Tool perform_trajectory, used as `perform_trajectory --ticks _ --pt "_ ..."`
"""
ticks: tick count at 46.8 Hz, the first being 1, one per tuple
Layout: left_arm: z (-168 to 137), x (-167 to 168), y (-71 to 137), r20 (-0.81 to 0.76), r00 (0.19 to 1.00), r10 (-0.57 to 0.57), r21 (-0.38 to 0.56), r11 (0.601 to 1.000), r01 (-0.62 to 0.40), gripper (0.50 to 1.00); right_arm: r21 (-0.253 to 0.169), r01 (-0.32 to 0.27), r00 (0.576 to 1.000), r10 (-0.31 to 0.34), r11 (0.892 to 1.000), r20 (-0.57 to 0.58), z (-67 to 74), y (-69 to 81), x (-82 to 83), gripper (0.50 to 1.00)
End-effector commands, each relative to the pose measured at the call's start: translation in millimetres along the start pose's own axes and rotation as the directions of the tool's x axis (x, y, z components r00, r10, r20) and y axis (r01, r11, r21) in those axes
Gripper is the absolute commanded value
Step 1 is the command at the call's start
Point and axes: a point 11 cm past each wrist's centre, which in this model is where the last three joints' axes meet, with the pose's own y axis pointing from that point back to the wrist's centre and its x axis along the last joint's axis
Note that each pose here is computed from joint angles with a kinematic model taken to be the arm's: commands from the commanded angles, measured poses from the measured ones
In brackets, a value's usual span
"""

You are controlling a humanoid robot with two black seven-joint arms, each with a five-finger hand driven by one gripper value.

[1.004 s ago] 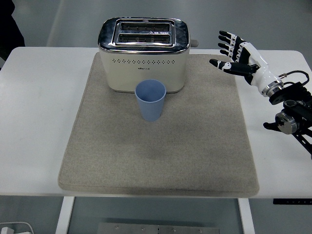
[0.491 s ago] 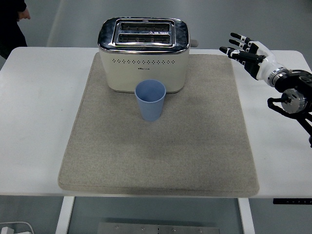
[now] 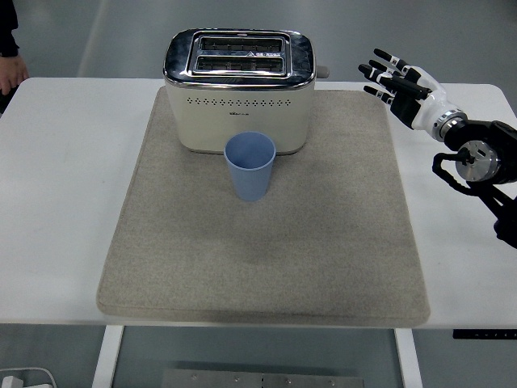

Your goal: Put the water cup in front of the bread machine

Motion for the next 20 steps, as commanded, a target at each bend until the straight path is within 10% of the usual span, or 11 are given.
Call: perform_trajectory --ticks 1,20 --pt "-1 0 0 0.001 1.0 0.001 0.001 1.0 -0.001 1.0 0.014 -0.005 1.0 0.005 1.0 0.007 -3.2 0.2 1.8 0.938" --pt "0 0 0 0.003 1.0 0.001 0.0 1.0 -0.001 1.0 0.101 -0.01 0.999 0.005 0.995 0.043 -18.5 0.3 2.4 0.938"
